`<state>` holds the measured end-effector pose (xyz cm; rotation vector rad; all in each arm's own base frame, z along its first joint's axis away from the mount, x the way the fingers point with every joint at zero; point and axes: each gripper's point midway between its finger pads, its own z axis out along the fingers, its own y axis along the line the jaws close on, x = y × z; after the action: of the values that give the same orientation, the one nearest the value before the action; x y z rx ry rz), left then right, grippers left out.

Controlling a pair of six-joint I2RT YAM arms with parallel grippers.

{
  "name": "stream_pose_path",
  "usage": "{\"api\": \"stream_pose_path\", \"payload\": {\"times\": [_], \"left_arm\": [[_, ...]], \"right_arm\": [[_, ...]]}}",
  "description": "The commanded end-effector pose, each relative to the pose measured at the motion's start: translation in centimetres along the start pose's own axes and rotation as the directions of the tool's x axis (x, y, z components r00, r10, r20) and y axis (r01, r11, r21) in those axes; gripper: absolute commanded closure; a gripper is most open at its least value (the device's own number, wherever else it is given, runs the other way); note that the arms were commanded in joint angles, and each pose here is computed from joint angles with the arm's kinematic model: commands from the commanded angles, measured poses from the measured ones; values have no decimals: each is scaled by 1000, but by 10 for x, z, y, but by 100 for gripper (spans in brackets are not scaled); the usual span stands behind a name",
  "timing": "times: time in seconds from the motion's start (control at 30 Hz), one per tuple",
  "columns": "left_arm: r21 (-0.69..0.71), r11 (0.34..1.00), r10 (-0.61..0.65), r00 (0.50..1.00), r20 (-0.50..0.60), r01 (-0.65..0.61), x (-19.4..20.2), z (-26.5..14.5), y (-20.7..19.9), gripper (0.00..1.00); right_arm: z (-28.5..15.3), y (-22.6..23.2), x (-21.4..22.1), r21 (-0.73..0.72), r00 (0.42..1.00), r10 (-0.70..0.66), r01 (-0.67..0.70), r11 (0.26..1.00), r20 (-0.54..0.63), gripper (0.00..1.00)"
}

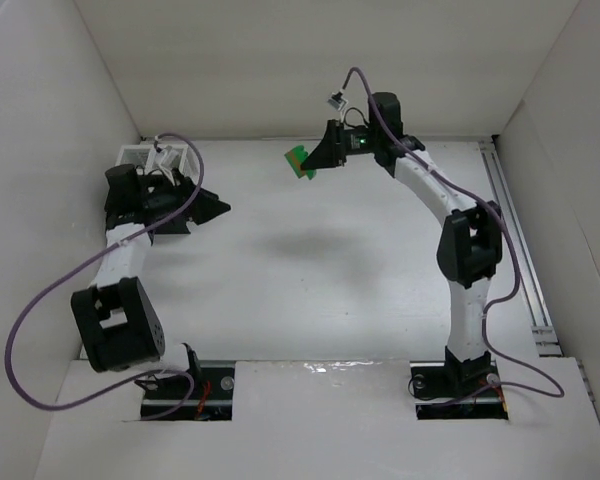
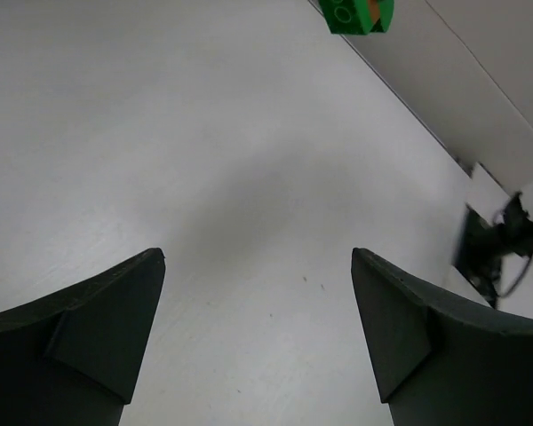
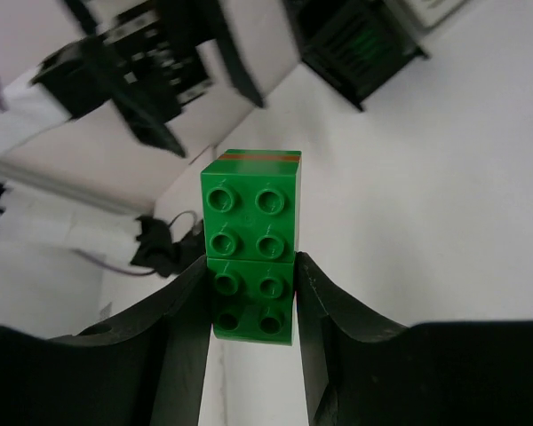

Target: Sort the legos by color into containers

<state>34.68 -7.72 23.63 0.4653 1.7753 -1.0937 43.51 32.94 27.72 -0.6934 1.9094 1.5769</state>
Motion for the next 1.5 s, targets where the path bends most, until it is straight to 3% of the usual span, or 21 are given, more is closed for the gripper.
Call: {"api": "stream_pose_path", "payload": {"times": [0.0,0.2,0.23,0.27,0.33,0.37,0.4,0.7,0.8,0.9,0.93,0.97,1.0,1.13,1.2,1.23,1.27,1.3,1.37,1.4,1.47], "left_arm": [[266,964,21,999,-44,-8,-13,16,-39,18],[404,906,169,984,-62,-130,-13,39,-60,18],[415,909,76,990,-115,-21,1,39,-64,18],[432,902,74,991,-109,-19,2,38,-66,18],[464,863,229,973,-9,-199,-5,40,-66,18],[474,876,119,992,-33,-89,3,41,-66,18],[478,875,101,994,-29,-75,1,41,-67,18],[496,847,195,980,42,-190,-18,43,-75,15],[483,848,237,971,23,-218,-32,47,-69,8],[407,907,181,974,-136,-112,-40,59,-52,0],[364,904,279,954,-107,-224,-64,72,-48,0],[237,949,249,956,-154,-209,-69,79,-34,0],[167,983,104,981,-164,-76,-76,81,-39,0],[124,992,18,997,-78,-8,-97,81,-49,0],[126,991,49,996,-79,-39,-93,78,-52,0],[154,986,71,995,-69,-59,-92,77,-57,0],[191,980,-30,995,-97,48,-73,76,-62,0],[281,957,82,997,-9,-77,-91,72,-82,0],[321,947,0,1000,23,-8,-73,68,-90,0],[371,927,20,996,90,-52,-89,61,-109,0],[424,905,12,999,53,-33,-79,62,-115,15]], "right_arm": [[27,77,8,-290,988,-138,111,951,-74,100],[42,103,22,-366,979,-168,116,923,-113,100],[42,103,23,-366,979,-168,116,923,-113,100],[43,100,25,-372,979,-161,106,922,-121,100],[46,107,25,-381,978,-164,105,919,-125,100],[46,107,25,-381,978,-164,105,919,-125,100],[50,109,26,-390,978,-166,103,915,-130,100],[61,109,30,-384,980,-139,75,920,-141,100],[64,113,29,-383,981,-138,76,921,-138,100],[63,105,30,-354,985,-113,60,933,-131,100],[60,99,29,-344,986,-103,52,938,-129,100],[59,101,28,-335,987,-102,57,941,-120,100],[56,94,25,-310,990,-87,50,950,-107,100],[45,96,17,-298,992,-95,66,952,-86,100],[41,94,14,-302,991,-106,77,950,-80,100],[41,95,14,-305,991,-113,85,949,-76,100],[41,95,14,-305,991,-113,85,949,-76,100],[37,95,9,-309,989,-129,102,946,-66,100],[36,97,9,-318,988,-138,110,942,-67,100],[36,99,6,-321,987,-149,122,939,-61,100],[36,99,6,-331,985,-158,129,935,-62,100]]}}
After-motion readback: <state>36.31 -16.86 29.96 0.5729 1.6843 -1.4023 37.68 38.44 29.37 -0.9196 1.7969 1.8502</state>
